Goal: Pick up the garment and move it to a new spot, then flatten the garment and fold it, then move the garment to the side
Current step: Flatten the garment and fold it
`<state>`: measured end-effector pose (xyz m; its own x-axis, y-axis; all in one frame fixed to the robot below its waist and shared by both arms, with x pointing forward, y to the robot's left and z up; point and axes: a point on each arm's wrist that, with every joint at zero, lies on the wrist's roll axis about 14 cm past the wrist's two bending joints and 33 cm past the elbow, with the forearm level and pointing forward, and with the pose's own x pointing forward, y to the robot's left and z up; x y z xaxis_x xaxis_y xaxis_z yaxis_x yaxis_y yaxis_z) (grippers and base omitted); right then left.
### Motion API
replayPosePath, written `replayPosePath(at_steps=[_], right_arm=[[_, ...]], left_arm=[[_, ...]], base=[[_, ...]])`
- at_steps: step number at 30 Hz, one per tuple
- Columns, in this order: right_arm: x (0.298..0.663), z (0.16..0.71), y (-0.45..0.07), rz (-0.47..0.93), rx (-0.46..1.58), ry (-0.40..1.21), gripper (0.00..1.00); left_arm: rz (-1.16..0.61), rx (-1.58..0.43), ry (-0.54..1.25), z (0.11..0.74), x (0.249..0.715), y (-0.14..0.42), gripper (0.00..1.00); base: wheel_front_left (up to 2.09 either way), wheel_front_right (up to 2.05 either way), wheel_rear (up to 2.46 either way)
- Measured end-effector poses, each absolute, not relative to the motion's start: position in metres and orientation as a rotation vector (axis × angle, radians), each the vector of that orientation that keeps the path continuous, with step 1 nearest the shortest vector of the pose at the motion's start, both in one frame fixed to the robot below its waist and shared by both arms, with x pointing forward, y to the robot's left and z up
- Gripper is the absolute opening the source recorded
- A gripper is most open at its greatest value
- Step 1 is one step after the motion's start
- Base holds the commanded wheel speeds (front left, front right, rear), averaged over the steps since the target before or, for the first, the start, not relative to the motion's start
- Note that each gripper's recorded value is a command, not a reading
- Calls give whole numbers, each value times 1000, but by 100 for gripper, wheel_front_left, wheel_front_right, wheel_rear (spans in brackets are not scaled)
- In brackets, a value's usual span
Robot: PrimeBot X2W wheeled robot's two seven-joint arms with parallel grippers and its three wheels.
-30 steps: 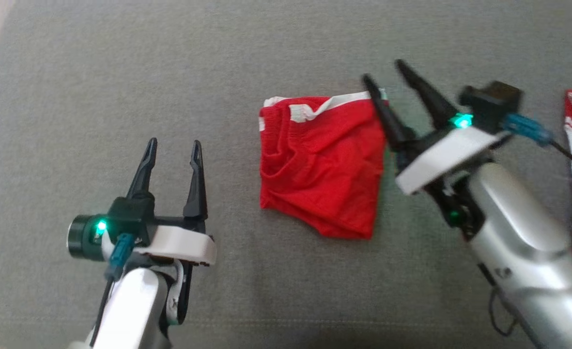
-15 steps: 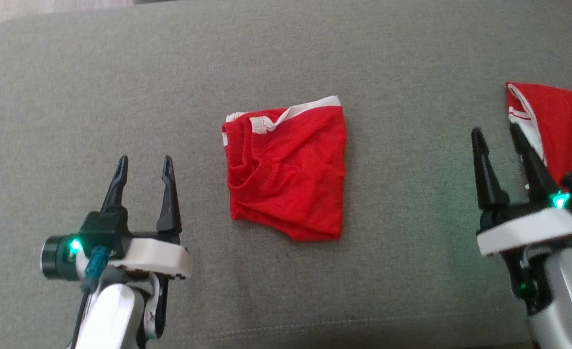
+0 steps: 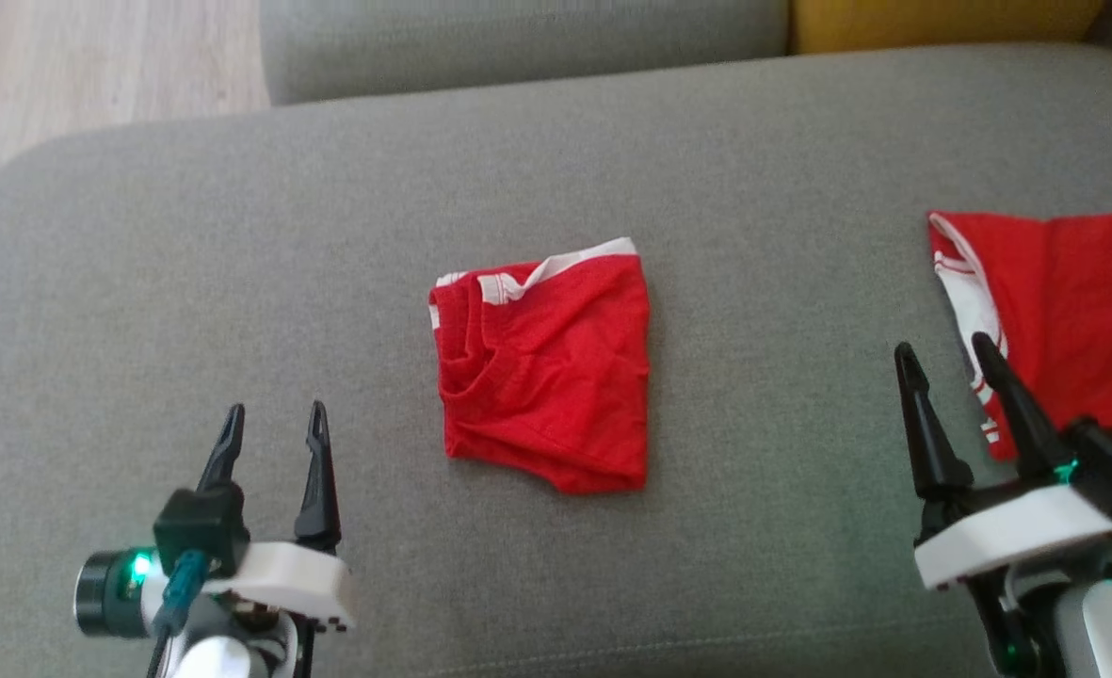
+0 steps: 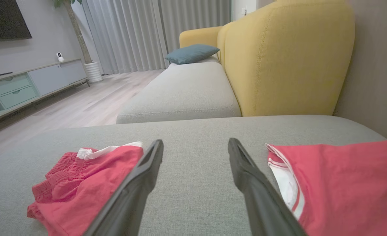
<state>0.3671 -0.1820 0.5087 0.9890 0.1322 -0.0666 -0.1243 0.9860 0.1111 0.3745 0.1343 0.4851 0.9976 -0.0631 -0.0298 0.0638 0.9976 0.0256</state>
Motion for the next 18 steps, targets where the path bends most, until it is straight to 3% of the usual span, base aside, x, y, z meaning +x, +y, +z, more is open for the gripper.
replayPosePath(at_steps=[18], right_arm=[[350,519,-179,121,110,72,100]], left_arm=[[-54,43,20,492,363,141,100]], base=[[0,0,0]])
